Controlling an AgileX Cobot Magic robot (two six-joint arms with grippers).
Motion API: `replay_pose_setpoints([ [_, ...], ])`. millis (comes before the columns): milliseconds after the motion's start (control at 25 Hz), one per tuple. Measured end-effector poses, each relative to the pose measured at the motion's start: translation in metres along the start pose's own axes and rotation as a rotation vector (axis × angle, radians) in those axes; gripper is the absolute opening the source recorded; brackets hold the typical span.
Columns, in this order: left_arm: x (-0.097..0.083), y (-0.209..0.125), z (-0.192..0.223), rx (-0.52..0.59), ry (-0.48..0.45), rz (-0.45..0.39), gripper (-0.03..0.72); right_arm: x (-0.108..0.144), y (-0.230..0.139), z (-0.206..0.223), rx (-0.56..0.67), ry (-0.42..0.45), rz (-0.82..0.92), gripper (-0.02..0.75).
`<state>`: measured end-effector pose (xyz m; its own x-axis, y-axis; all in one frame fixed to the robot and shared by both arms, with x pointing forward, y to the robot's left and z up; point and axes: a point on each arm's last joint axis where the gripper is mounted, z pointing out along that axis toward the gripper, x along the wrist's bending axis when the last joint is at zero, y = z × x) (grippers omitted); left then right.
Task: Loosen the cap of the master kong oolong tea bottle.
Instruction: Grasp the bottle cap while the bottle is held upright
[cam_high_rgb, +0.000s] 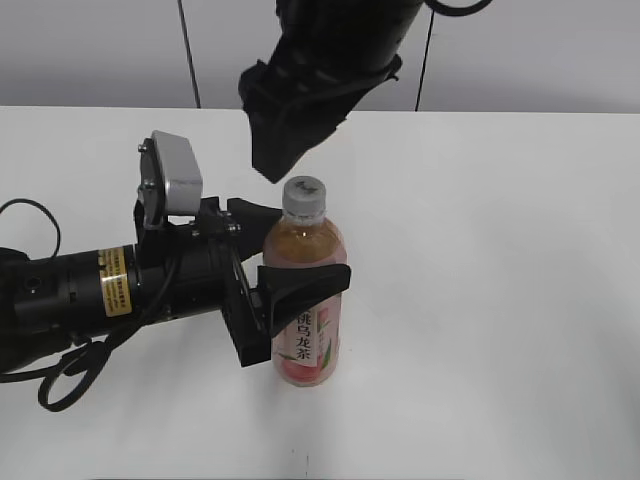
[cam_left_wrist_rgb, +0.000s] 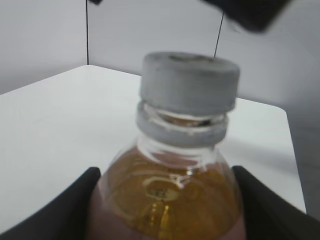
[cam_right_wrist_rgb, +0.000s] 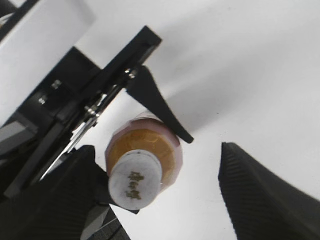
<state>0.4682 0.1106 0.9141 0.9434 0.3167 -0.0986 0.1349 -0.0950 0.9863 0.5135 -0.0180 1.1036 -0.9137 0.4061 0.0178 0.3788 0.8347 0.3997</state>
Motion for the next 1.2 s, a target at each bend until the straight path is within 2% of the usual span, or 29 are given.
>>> replay_pose_setpoints([
  [160,0.000,0.000,0.000,0.001,-0.002,0.001,0.465,-0.004,0.003,-0.007,-0.012,-0.049,0.132,0.561],
  [400,0.000,0.000,0.000,0.000,-0.002,0.001,0.465,-0.003,0.004,-0.008,-0.018,-0.040,0.239,0.546],
  [560,0.000,0.000,0.000,0.001,-0.003,0.001,0.465,-0.001,0.001,-0.003,-0.005,-0.019,0.268,0.545],
  [760,0.000,0.000,0.000,0.001,-0.003,0.001,0.465,0.001,-0.014,0.017,0.080,0.004,0.292,0.545],
  [960,0.000,0.000,0.000,0.000,-0.003,0.001,0.465,0.002,-0.014,0.018,0.081,0.018,0.301,0.544],
  [1200,0.000,0.000,0.000,0.000,-0.004,0.001,0.465,0.004,-0.013,0.018,0.075,0.037,0.310,0.491],
])
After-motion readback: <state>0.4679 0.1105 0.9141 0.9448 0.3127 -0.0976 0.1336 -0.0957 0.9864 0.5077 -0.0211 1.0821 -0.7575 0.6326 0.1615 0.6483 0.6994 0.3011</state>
